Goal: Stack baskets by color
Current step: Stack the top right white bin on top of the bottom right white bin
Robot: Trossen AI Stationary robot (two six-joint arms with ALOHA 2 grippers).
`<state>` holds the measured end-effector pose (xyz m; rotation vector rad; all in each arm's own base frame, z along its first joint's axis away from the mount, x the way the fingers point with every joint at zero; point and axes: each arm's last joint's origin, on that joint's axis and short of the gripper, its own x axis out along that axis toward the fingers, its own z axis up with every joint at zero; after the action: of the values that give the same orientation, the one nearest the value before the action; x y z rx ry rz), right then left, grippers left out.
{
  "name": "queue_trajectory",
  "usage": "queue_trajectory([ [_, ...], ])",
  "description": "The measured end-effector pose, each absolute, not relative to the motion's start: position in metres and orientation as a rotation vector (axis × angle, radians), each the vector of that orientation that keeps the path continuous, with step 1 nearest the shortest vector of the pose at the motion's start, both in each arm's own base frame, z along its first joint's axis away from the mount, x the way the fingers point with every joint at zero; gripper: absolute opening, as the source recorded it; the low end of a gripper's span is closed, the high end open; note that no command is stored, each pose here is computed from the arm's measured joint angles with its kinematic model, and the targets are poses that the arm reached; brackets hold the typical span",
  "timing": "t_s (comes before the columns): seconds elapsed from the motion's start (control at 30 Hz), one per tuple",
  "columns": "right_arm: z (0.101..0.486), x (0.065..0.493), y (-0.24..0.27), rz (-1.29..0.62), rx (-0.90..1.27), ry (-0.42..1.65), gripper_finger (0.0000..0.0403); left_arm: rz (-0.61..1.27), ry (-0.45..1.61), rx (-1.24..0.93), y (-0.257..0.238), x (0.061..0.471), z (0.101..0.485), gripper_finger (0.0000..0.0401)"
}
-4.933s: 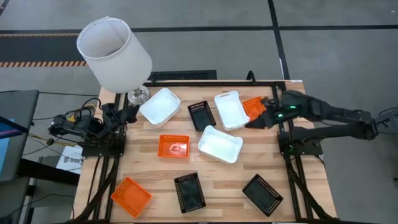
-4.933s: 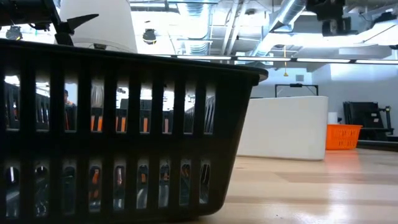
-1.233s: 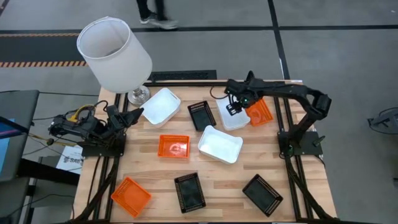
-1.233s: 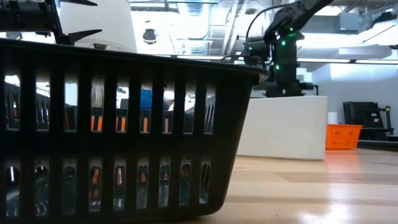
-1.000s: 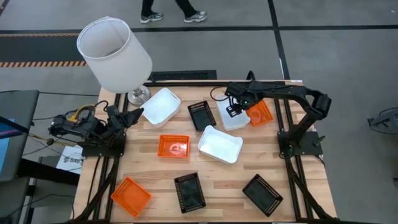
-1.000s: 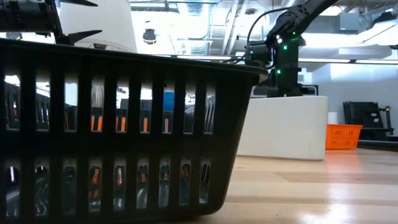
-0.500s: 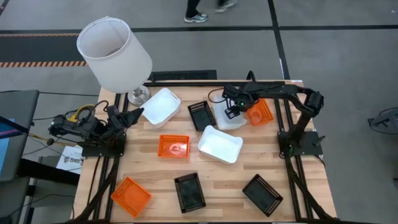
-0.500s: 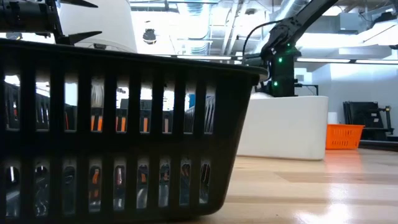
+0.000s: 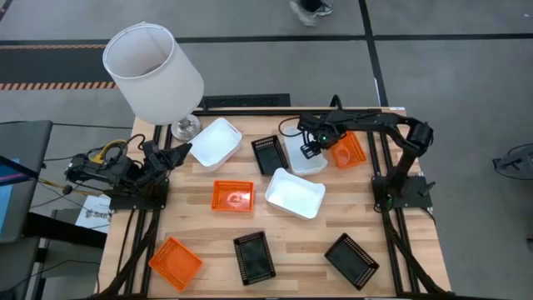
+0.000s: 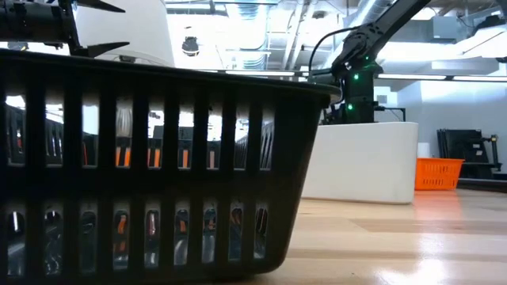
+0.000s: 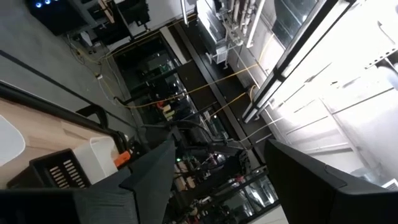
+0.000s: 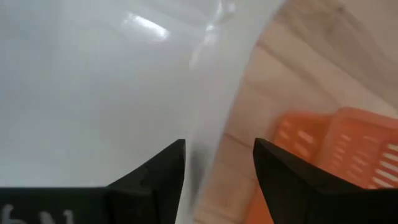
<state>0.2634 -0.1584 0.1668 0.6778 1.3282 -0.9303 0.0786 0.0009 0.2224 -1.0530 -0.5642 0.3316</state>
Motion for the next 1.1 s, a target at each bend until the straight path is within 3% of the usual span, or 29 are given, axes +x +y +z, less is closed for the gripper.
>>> queue_trajectory([
  [0.17, 0.145, 0.270, -0.162, -0.919, 0.669, 1.380, 0.0163, 0.332, -0.564, -1.053, 0.001, 0.079, 0.222, 0.0238],
  [0.33, 0.138, 0.273, -0.163, -0.866, 0.642, 1.416, 0.0040, 0.343, -0.568, -1.054, 0.001, 0.078, 0.222, 0.0238],
  [0.4, 0.143, 0.272, -0.166, -0.839, 0.620, 1.411, 0.0015, 0.349, -0.571, -1.055, 0.001, 0.078, 0.222, 0.0238],
  [0.5, 0.160, 0.269, -0.175, -0.850, 0.624, 1.389, 0.0008, 0.351, -0.571, -1.055, 0.001, 0.078, 0.222, 0.0238],
  [0.73, 0.249, 0.254, -0.182, -0.822, 0.529, 1.177, 0.0003, 0.353, -0.569, -1.054, 0.001, 0.078, 0.222, 0.0238],
  [0.87, 0.290, 0.252, -0.151, -0.629, 0.396, 1.070, 0.0002, 0.354, -0.569, -1.053, 0.001, 0.078, 0.222, 0.0238],
  [1.1, 0.302, 0.272, -0.075, -0.391, 0.276, 1.076, 0.0001, 0.355, -0.568, -1.053, 0.001, 0.079, 0.222, 0.0238],
])
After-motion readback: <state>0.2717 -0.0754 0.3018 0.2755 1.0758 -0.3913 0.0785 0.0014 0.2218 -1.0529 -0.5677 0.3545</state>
